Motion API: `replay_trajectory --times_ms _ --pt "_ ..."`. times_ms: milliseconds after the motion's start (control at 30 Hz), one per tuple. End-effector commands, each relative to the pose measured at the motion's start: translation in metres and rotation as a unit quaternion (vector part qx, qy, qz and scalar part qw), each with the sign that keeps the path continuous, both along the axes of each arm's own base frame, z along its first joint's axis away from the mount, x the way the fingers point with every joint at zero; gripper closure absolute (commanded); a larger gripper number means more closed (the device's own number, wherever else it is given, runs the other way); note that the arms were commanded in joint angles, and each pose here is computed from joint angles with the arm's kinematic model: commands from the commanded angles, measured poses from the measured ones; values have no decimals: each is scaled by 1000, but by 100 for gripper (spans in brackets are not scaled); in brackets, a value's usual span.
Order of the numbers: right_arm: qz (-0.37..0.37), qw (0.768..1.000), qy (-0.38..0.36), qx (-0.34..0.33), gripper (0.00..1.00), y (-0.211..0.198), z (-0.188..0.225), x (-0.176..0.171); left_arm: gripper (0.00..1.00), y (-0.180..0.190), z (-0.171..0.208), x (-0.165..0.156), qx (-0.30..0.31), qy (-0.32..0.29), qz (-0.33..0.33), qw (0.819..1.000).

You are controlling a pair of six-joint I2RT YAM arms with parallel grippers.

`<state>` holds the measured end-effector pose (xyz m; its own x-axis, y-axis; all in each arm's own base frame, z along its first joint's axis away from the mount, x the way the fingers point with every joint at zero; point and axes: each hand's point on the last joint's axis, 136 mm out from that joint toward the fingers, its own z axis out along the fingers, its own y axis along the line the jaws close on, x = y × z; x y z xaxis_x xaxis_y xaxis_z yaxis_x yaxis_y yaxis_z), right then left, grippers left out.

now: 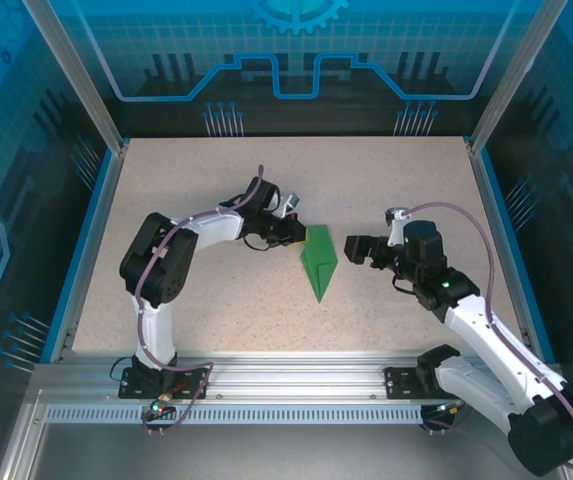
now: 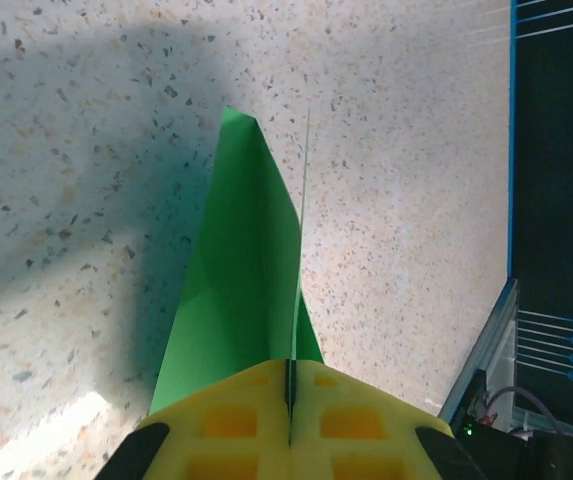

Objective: Fold a paper plane with a square sheet of paper (fold left side to right side)
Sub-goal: Pick up the paper from the center of the table, then place the paper at the center of the table.

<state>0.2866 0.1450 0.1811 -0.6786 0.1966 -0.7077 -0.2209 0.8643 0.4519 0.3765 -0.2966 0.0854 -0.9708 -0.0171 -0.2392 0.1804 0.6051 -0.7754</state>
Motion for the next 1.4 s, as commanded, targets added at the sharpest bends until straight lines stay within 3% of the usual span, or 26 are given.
replay_trajectory --times_ms 0,500,933,1067,1367 --pt "36 999 20 7 0 16 2 3 100 9 22 -6 -26 -40 -21 999" --pt "154 978 69 126 1 69 -49 43 100 26 41 -37 -67 -84 -60 992" --pt "236 946 97 201 23 95 -87 48 100 21 45 -42 -92 -81 -77 989" --pt "243 943 104 204 29 96 -89 44 100 20 43 -43 -92 -76 -79 990" --pt "238 946 107 190 54 86 -80 39 100 20 34 -41 -85 -65 -76 991"
